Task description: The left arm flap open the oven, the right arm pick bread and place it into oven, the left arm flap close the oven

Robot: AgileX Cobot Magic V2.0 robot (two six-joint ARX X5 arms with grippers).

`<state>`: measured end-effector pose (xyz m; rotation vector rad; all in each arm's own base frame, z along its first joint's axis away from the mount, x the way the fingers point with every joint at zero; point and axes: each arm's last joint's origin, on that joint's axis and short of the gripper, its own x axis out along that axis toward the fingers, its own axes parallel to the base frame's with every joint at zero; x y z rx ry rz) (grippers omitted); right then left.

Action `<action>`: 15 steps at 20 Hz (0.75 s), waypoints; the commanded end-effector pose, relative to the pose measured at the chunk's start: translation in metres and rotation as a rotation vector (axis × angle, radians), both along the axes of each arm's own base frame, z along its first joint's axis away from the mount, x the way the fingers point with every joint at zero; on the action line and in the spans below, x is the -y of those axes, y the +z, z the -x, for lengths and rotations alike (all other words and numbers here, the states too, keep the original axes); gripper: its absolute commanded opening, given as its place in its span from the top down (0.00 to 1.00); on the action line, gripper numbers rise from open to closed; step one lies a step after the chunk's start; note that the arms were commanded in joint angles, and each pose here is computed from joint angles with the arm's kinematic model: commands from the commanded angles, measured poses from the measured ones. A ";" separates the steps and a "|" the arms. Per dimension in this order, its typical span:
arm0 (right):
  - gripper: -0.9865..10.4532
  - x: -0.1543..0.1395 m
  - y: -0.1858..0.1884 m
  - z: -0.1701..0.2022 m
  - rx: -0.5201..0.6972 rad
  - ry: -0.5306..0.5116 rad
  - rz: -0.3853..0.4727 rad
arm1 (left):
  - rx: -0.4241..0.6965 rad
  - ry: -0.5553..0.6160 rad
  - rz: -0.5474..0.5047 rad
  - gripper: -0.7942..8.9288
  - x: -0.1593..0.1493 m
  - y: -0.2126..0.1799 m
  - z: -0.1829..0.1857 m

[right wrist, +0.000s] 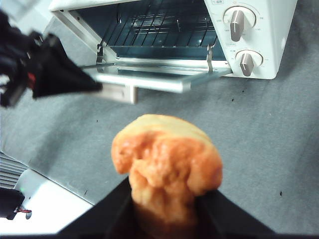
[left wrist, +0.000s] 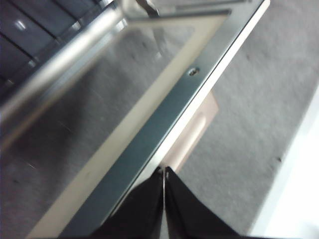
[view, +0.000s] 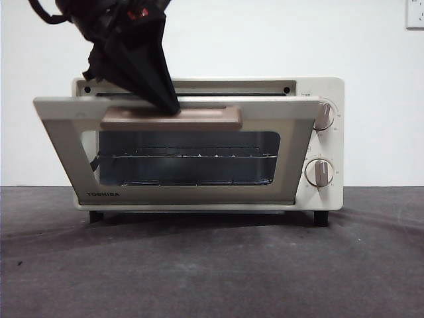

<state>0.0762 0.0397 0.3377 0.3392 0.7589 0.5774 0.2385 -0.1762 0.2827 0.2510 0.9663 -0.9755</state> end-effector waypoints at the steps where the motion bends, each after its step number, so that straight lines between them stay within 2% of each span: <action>1: 0.82 0.000 0.005 0.001 0.027 0.009 -0.004 | 0.028 0.058 -0.047 0.90 0.002 -0.012 -0.006; 15: 0.82 0.000 0.006 0.000 0.042 -0.011 0.008 | -0.023 0.095 -0.030 0.90 -0.005 -0.057 0.019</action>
